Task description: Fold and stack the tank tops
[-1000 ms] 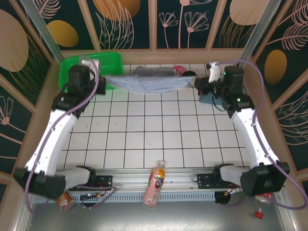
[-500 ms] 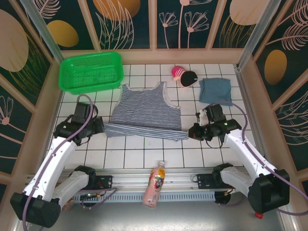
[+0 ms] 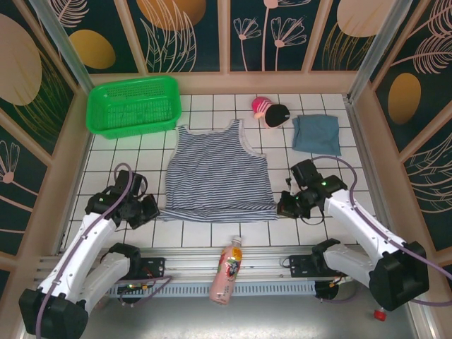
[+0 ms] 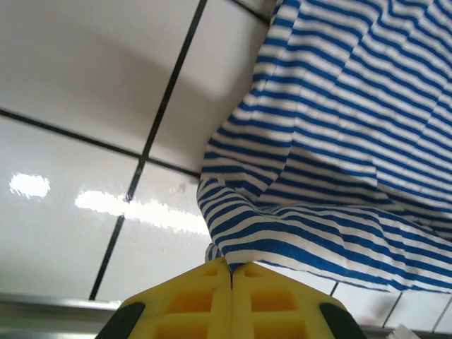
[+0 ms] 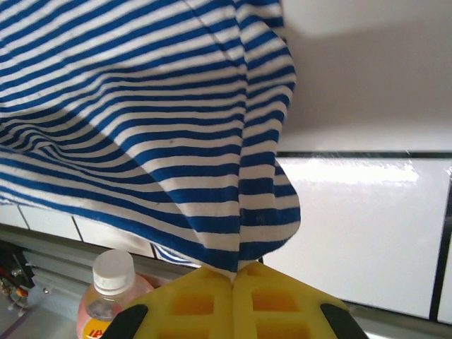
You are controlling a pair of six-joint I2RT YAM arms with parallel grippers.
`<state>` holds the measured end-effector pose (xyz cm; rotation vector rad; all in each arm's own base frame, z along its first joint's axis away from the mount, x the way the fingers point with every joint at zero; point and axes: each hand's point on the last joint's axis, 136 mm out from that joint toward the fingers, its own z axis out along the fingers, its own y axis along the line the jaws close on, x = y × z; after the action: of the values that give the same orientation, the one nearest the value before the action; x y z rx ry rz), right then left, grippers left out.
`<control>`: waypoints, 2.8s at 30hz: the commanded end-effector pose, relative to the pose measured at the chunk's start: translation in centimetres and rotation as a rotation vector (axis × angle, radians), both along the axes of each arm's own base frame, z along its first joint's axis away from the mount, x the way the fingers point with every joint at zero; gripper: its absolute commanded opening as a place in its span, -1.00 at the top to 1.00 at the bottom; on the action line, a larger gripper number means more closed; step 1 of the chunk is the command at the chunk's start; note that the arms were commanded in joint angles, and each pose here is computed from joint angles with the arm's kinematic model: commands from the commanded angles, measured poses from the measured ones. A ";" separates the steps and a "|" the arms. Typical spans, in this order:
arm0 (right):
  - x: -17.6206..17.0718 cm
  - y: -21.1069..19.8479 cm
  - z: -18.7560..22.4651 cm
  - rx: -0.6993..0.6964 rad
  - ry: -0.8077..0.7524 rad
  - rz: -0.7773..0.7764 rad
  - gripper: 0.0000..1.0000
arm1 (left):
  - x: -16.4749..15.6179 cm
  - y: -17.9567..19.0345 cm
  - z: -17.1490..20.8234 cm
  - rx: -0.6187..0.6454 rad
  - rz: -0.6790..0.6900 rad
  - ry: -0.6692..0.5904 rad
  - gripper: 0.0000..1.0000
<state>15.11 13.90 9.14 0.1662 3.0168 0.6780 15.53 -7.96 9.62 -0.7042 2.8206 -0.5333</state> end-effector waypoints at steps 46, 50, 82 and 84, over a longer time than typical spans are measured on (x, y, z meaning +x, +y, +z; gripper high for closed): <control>17.4 3.5 -9.6 -0.122 -0.313 0.045 0.20 | 15.7 -7.5 -6.5 0.018 -0.393 -0.038 0.05; 20.0 1.5 -10.2 -0.219 -0.324 0.074 0.20 | 13.7 -9.1 -7.3 -0.036 -0.375 -0.008 0.05; 21.5 -4.0 -0.1 -0.119 -0.427 -0.114 0.13 | 11.8 -21.0 -1.1 -0.107 -0.516 -0.073 0.04; 17.9 -4.5 -0.3 -0.105 -0.346 -0.181 0.20 | 12.3 -21.7 -1.7 -0.111 -0.541 -0.078 0.04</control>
<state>38.55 10.43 10.77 0.0611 2.5070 0.4397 28.03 -29.50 9.66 0.0170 2.8526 -0.8130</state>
